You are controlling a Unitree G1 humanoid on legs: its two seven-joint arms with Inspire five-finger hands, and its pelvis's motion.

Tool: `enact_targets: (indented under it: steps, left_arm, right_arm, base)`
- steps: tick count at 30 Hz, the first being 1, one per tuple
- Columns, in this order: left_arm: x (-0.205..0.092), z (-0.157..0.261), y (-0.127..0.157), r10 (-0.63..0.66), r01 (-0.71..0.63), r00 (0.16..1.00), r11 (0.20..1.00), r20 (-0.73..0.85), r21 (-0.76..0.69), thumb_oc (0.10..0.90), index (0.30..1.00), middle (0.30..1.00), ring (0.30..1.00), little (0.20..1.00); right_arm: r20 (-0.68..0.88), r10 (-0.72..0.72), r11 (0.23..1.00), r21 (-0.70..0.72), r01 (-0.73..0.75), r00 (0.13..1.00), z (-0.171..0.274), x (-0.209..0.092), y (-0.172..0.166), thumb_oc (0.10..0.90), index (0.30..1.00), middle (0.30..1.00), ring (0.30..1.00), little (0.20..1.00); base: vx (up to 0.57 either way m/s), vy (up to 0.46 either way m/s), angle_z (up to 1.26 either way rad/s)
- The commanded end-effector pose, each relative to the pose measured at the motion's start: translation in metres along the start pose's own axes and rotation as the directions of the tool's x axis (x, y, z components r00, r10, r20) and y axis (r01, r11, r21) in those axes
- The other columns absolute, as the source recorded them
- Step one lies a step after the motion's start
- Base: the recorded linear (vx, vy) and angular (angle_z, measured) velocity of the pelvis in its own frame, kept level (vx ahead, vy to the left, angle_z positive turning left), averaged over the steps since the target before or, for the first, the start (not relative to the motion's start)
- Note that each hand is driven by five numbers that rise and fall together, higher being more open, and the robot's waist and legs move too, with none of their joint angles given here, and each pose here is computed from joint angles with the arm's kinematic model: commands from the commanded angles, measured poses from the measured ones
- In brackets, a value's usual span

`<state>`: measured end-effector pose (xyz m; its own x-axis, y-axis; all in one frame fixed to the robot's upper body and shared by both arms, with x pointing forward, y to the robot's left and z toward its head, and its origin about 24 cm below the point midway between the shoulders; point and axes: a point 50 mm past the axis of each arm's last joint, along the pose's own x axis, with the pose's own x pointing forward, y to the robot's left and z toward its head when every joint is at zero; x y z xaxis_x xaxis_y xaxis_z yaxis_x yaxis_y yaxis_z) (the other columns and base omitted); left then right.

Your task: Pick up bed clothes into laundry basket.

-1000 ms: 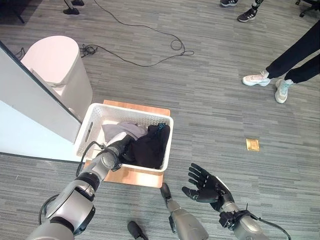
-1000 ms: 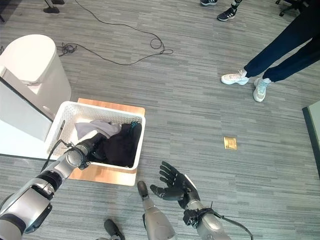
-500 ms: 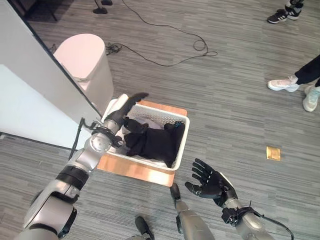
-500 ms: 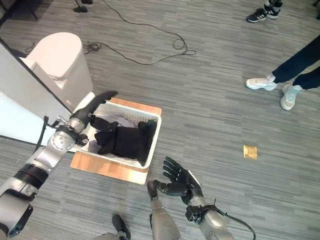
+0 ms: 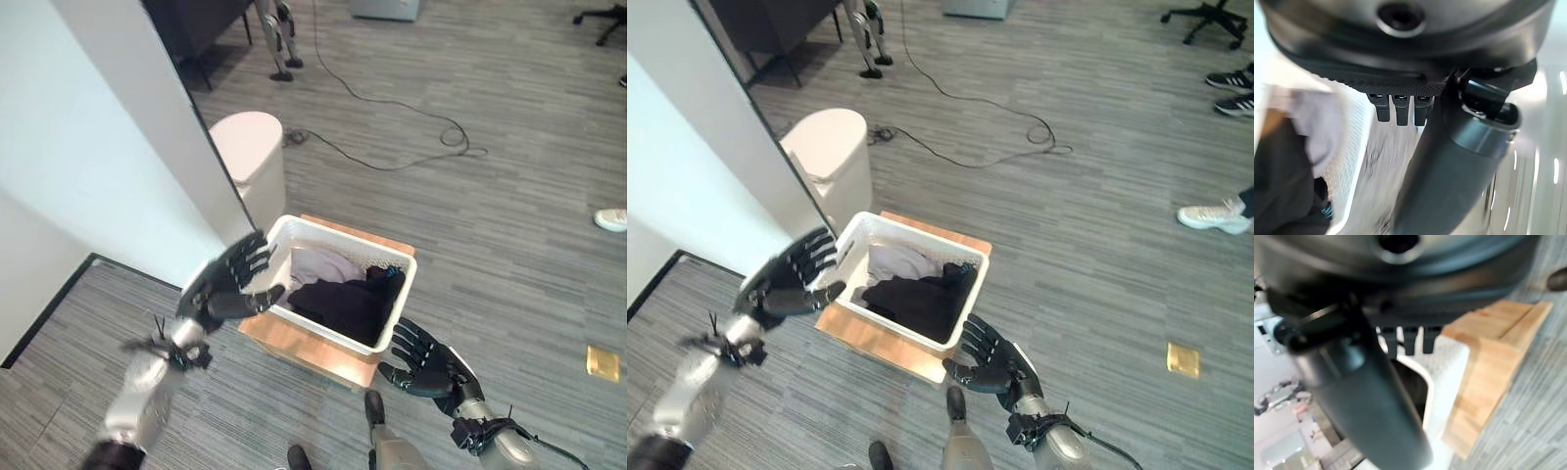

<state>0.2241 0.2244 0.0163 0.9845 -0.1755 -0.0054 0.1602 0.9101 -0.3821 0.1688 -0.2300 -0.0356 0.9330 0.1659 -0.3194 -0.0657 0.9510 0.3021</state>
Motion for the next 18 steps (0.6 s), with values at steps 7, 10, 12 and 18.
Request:
enact_targets:
  steps: [7, 10, 12, 18]
  left_arm:
    - [-0.039, -0.026, 0.015, 0.192, -0.19, 0.981, 0.973, 0.003, -0.129, 0.8, 0.9, 0.9, 0.9, 0.9]
    - [-0.051, -0.04, 0.013, 0.272, -0.274, 0.962, 0.95, -0.039, -0.152, 0.8, 0.9, 0.9, 0.9, 0.9]
    - [-0.054, -0.045, 0.012, 0.279, -0.285, 0.958, 0.943, -0.058, -0.17, 0.8, 0.9, 0.9, 0.9, 0.9]
    - [-0.053, -0.057, 0.004, 0.283, -0.298, 0.953, 0.938, -0.107, -0.178, 0.8, 0.9, 0.9, 0.9, 0.9]
  right_arm:
    - [0.222, 0.036, 0.999, 0.013, -0.039, 0.974, 0.032, -0.006, 0.015, 0.8, 0.9, 0.9, 0.9, 0.9]
    - [0.229, 0.013, 1.0, -0.008, -0.012, 0.973, 0.033, -0.008, 0.016, 0.8, 0.9, 0.9, 0.9, 0.9]
    - [0.237, 0.006, 1.0, -0.02, -0.001, 0.971, 0.035, -0.008, 0.016, 0.8, 0.9, 0.9, 0.9, 0.9]
    - [0.236, 0.012, 0.999, -0.044, -0.002, 0.972, 0.034, -0.005, 0.022, 0.8, 0.9, 0.9, 0.9, 0.9]
  base:
    - [0.0, -0.016, 0.09]
    - [-0.02, -0.026, 0.2]
    - [-0.01, -0.014, 0.18]
    - [-0.01, -0.009, 0.11]
